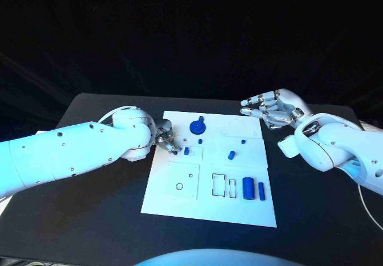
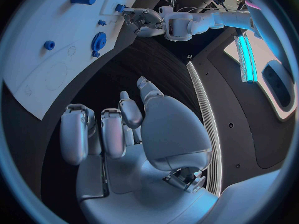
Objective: Assemble the parts on the task board
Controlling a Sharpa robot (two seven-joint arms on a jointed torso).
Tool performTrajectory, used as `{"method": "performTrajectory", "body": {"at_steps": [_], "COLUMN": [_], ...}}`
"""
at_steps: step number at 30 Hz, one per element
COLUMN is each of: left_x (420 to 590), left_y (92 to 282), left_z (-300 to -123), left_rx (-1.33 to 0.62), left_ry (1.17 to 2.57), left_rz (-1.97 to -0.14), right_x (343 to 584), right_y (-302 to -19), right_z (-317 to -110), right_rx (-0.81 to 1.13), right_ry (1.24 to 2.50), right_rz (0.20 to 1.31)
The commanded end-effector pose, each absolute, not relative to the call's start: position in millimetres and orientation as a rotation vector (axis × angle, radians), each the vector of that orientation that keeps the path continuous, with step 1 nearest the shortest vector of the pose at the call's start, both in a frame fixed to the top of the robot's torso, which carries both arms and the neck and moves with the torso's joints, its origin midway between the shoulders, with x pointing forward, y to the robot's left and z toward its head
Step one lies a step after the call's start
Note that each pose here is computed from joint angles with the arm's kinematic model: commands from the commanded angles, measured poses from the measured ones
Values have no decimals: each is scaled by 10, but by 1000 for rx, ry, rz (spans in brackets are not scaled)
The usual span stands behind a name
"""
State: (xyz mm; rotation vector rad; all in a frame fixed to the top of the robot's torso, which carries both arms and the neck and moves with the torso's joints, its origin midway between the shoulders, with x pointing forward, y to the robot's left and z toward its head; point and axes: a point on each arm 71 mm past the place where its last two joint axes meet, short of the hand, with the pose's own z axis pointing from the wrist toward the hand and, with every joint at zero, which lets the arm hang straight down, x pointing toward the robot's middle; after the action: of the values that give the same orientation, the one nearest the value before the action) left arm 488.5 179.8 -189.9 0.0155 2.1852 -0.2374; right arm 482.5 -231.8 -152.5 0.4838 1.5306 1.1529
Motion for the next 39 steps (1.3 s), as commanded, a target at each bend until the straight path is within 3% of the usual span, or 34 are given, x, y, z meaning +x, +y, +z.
{"method": "performTrajectory", "body": {"at_steps": [1,39], "left_x": [4880,4898], "left_y": [1793,1832], "left_z": [-1913,-1908], "left_rx": [20,-37], "left_ry": [2202,2192], "left_rz": [-225,-224], "right_x": [4820,4832], "right_y": [-2308,-2297], "right_z": [-1525,-1533], "right_rx": [476,474], "right_ry": [1537,1541], "right_rz": [1155,1159]}}
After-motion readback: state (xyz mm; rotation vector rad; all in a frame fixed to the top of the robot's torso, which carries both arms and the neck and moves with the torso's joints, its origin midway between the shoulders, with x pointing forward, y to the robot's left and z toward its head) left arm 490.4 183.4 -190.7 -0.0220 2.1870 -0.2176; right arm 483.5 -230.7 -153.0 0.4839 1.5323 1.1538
